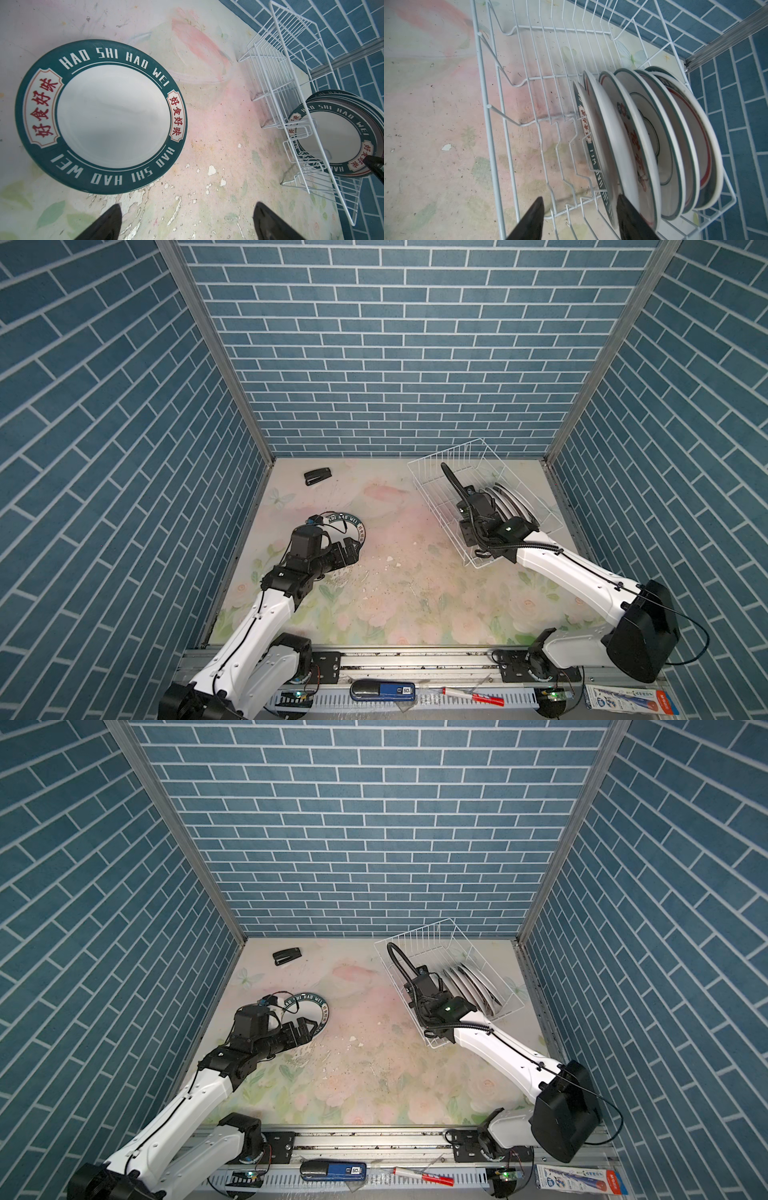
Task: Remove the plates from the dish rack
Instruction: 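Lift the left gripper while the right gripper reaches into the rack plates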
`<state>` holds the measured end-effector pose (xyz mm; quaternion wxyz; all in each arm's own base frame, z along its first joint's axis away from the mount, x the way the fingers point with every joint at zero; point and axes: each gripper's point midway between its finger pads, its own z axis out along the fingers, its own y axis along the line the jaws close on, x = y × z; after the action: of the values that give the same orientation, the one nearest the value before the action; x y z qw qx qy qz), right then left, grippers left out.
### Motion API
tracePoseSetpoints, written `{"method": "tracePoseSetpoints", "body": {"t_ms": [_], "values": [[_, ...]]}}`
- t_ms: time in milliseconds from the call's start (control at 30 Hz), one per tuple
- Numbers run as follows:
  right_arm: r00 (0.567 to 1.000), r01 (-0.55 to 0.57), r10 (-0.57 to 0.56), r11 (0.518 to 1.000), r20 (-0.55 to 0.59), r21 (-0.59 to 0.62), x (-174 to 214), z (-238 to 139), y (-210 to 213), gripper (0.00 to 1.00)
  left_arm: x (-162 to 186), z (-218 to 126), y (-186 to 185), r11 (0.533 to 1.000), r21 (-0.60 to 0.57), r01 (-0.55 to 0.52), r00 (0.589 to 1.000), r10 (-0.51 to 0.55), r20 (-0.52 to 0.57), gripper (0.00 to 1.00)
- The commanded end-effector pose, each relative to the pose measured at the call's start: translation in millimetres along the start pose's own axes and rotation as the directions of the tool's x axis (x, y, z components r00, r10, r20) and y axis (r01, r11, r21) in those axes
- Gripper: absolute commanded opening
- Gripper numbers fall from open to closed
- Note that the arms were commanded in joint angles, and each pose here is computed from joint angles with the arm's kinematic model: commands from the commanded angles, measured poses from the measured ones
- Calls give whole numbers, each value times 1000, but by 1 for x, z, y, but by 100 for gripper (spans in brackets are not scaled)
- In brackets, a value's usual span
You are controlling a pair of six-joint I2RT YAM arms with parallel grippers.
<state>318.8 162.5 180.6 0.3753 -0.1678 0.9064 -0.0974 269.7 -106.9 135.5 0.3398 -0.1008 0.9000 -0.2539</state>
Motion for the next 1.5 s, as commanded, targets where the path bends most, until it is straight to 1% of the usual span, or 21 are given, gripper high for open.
{"method": "tracePoseSetpoints", "body": {"t_ms": [0, 233, 500, 900, 1067, 1333, 1467], "values": [[1000, 18, -18, 1000, 20, 19, -12, 0, -5, 57, -5, -1, -5, 1000, 3, -8, 1000, 8, 10, 99], [1000, 29, -29, 998, 0, 47, -9, 10, -6, 57, -3, -1, -4, 1000, 4, -9, 1000, 9, 6, 99], [999, 42, -43, 994, 2, 103, -7, 20, -12, 54, -6, -4, -1, 1000, -11, 3, 999, -3, 37, 99], [996, 88, -82, 981, -43, 174, 1, 42, -13, 50, -3, -1, -1, 1000, -11, 9, 1000, -9, 18, 99], [994, 101, -91, 977, -58, 189, 3, 49, -13, 43, -3, -1, 0, 1000, -15, 8, 1000, -7, 23, 99], [992, 115, -103, 975, -72, 191, 6, 56, -10, 23, -1, 2, 1, 1000, -19, -2, 1000, 2, 6, 99], [991, 123, -109, 974, -82, 189, 10, 58, -9, 18, -2, 4, 3, 1000, -25, -2, 1000, 2, 6, 99]]}}
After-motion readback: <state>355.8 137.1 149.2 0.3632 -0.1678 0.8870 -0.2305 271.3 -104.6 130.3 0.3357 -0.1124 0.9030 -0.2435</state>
